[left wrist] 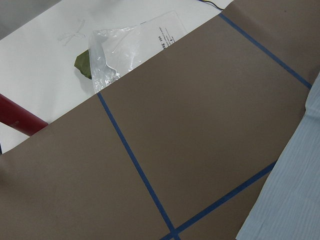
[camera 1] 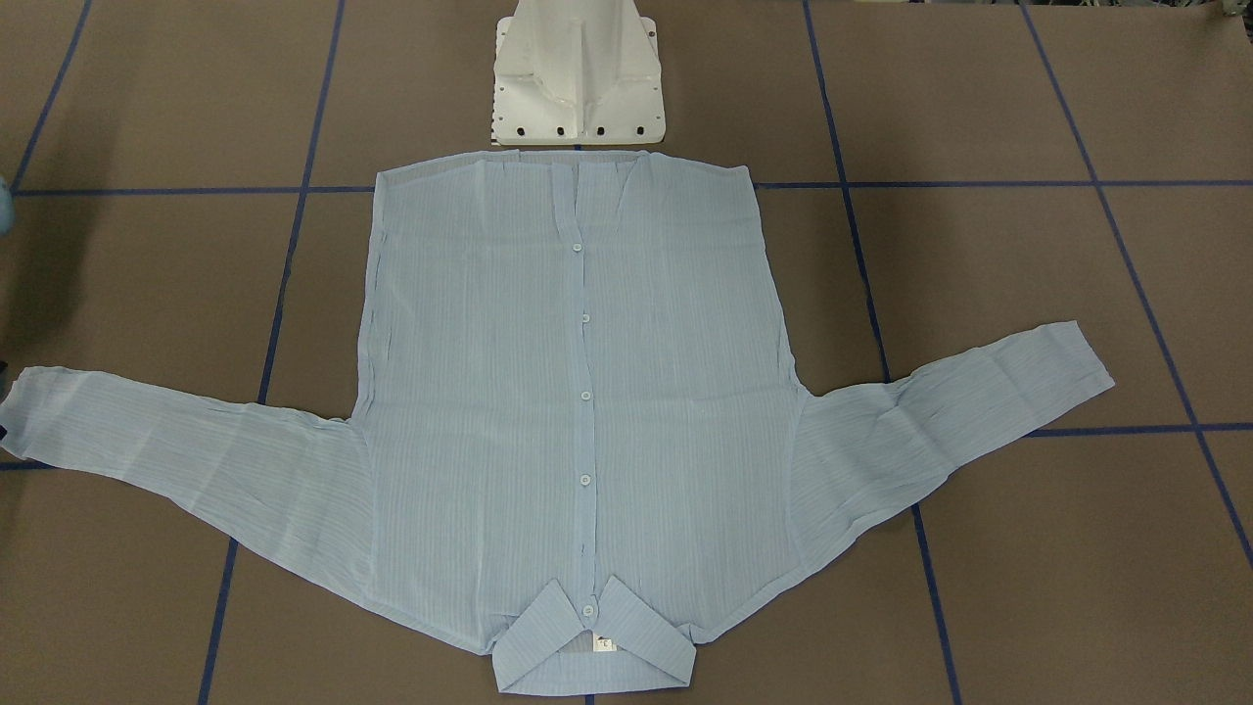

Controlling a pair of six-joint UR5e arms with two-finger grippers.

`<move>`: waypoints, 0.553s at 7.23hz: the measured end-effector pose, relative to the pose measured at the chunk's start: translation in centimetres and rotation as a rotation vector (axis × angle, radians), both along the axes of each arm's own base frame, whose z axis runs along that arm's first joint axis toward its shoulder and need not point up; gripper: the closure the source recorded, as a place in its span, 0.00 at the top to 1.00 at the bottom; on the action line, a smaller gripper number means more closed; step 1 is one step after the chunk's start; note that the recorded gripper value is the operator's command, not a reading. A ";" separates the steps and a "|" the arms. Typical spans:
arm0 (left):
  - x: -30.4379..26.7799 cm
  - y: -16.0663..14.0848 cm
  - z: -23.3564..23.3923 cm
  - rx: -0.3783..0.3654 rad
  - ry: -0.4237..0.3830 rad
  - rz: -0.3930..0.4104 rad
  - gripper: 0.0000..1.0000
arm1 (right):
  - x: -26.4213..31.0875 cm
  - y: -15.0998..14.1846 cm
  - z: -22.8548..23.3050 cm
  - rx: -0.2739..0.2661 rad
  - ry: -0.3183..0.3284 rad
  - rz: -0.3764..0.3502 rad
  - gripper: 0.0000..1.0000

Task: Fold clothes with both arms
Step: 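Move the right gripper to the sleeve cuff nearest it and grasp it, then lift the cuff with the right gripper and carry it across the shirt body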

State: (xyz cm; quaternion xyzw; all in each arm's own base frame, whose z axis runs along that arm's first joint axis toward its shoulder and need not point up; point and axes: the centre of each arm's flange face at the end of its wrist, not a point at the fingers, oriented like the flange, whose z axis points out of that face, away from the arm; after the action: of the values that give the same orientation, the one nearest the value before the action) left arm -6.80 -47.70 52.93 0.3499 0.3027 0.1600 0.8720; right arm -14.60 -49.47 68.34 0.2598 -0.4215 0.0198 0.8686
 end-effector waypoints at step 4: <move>0.0 0.0 -0.1 0.001 0.000 0.000 1.00 | -1.4 -2.6 -19.2 -0.124 -0.147 0.162 0.00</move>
State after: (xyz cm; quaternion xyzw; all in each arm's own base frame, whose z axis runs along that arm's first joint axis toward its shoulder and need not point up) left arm -6.80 -47.69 52.84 0.3506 0.3026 0.1601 0.8717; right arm -15.98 -52.03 49.13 0.2368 -0.4596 0.1348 0.8453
